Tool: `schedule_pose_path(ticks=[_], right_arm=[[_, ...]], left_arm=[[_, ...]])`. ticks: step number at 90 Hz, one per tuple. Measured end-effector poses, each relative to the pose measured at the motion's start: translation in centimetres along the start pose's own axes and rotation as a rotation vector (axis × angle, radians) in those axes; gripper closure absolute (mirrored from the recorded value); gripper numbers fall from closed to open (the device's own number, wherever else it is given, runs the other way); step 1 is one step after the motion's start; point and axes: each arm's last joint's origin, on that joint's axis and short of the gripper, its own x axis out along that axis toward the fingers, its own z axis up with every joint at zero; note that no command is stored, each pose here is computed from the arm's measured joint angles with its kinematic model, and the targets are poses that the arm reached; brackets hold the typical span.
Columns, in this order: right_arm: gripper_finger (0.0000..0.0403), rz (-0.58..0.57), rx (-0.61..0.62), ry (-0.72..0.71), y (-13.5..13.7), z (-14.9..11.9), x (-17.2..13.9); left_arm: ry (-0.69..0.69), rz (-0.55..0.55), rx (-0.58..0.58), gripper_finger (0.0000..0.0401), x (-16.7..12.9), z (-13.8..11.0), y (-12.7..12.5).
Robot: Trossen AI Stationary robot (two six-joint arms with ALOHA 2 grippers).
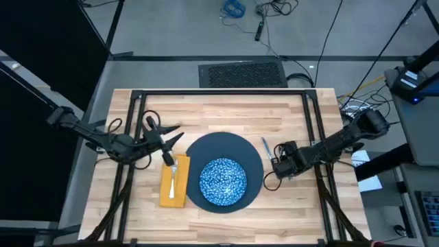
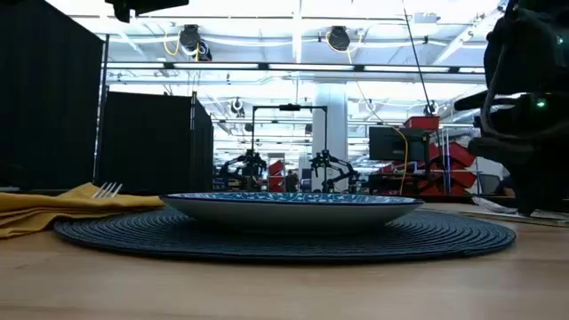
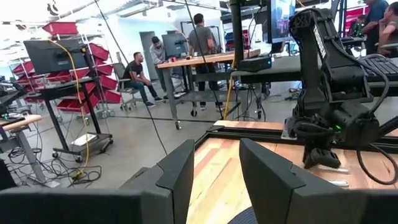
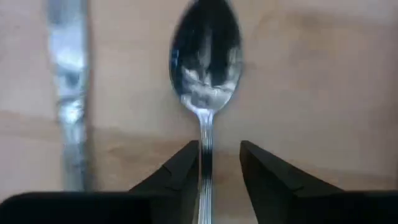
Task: Set table place
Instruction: Adjust the table knife
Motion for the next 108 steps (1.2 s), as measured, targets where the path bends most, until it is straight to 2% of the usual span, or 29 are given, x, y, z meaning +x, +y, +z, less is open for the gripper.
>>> schedule_pose_path(ticks=[12,37,54,71,108], right_arm=[[0.0277,0.014,-0.02,-0.078,0.7,0.7,-1.5],[0.0268,0.218,-0.047,-0.085,3.3,0.9,-2.6],[0.0268,0.17,-0.083,-0.065,4.1,0.7,-1.4],[0.0268,0.194,-0.116,-0.044,5.5,0.9,-0.3],[0.0268,0.17,-0.121,0.005,5.9,0.5,0.6]], left_arm=[[0.0,0.0,0.0,0.0286,0.0,0.0,0.0],[0.0,0.0,0.0,0.0286,0.0,0.0,0.0],[-0.001,0.0,-0.001,0.0286,0.0,0.0,0.0],[0.0,0.0,-0.001,0.0286,0.0,0.0,0.0],[0.0,0.0,-0.001,0.0286,0.0,0.0,0.0]])
